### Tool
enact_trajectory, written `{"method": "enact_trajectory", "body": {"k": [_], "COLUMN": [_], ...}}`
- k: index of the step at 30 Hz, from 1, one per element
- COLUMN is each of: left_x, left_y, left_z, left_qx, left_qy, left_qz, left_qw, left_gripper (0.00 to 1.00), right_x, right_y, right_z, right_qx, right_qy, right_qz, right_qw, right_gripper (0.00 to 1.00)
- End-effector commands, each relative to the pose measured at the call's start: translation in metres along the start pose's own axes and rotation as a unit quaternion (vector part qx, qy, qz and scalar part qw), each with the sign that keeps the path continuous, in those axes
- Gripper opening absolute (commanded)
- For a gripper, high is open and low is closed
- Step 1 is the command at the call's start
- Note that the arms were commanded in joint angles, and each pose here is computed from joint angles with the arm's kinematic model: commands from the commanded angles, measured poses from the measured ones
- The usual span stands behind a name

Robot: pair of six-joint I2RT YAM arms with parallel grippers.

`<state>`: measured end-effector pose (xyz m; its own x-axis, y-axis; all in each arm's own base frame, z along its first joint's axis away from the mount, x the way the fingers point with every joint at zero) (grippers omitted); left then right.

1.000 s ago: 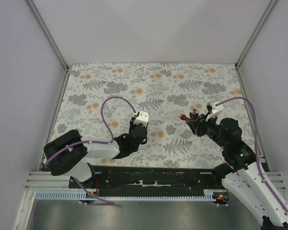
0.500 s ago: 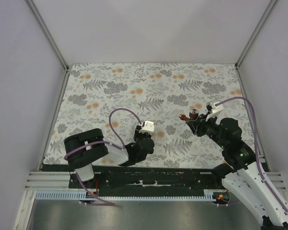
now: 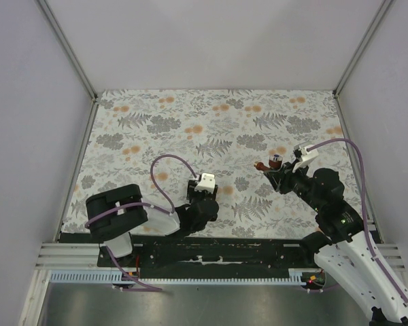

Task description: Install the water faucets

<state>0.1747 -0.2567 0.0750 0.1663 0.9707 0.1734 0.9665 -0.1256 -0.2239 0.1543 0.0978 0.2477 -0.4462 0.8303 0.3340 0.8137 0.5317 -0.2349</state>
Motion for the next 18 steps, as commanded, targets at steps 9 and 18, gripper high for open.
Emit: {"method": "enact_trajectory", "body": {"k": [9,18], "left_x": [0.002,0.03], "left_y": [-0.016,-0.026], "left_z": [-0.075,-0.143], "left_qx": [0.031,0.161], "left_qy": [-0.02,0.049], "left_qz": [-0.011,0.035], "left_qw": [0.999,0.985], "left_gripper": [0.84,1.0], "right_x": [0.005,0.008], "right_y": [-0.007,-0.011], "right_z": [-0.014,-0.023], "right_qx": [-0.029,-0.028], "right_qy": [-0.007,-0.012], "right_qz": [-0.006,-0.005], "right_qw": [1.0,1.0], "right_gripper": [0.0,0.0]}}
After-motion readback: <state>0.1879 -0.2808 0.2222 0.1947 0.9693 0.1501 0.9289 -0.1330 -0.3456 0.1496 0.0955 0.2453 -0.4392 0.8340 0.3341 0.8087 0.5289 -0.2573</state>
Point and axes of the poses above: each gripper's point midway between its finger pads, its own y axis out along the fingers, its own x axis along the line the jaws close on, z = x × y, the point moved 8 cm from there along -y, back along the fingers, and after that the axes turned 6 degrees about y, right-handed, at the moved point
